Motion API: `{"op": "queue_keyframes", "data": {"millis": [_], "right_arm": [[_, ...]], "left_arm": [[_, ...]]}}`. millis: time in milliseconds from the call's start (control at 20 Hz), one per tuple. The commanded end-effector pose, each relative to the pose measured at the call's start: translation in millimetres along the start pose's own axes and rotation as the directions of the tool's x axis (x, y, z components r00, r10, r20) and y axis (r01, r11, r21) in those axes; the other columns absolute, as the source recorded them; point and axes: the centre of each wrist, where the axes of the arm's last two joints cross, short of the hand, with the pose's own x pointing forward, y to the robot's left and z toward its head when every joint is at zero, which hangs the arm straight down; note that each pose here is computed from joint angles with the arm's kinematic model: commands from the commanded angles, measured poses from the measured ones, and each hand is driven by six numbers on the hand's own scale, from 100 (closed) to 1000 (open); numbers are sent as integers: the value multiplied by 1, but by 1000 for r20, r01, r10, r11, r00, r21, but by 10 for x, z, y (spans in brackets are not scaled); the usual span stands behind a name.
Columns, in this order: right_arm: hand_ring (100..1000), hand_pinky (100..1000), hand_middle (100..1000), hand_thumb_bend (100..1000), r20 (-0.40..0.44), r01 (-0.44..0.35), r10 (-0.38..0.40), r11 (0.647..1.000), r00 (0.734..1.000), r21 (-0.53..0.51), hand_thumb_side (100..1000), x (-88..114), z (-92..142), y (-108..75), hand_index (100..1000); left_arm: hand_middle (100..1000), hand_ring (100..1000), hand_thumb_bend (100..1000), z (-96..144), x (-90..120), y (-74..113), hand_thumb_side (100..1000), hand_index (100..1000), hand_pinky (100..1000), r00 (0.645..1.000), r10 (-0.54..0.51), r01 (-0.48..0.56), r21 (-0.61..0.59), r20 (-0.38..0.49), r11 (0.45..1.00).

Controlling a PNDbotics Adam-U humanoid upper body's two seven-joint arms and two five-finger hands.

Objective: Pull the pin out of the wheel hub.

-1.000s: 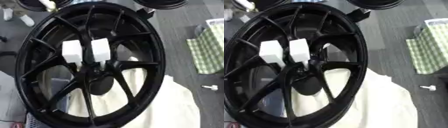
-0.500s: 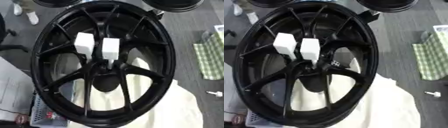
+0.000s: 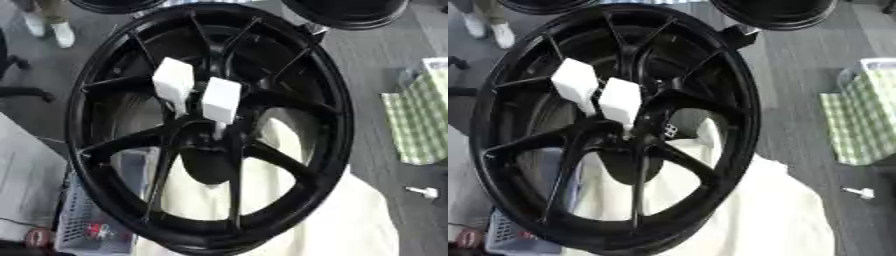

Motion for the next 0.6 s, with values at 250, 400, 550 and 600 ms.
{"op": "queue_keyframes", "data": {"millis": [250,400,550,600], "right_arm": [[677,667,556,100,33,-9,10,1000,999,-24,544,90,-41,-62,709],[677,666,557,100,34,-10,11,999,999,-30,542,88,-41,-69,709],[677,665,558,100,35,-10,12,999,999,-32,538,93,-41,-69,708],[677,665,558,100,36,-11,12,999,999,-32,536,95,-42,-69,708]], "left_arm": [[837,893,531,165,-99,220,756,915,917,989,-52,51,-10,-135,999],[818,873,466,170,-102,220,719,889,894,985,-61,67,36,-162,997],[732,796,249,166,-81,235,613,814,844,987,-29,47,114,-155,992],[698,768,180,161,-62,241,619,795,834,990,3,21,169,-139,985]]}}
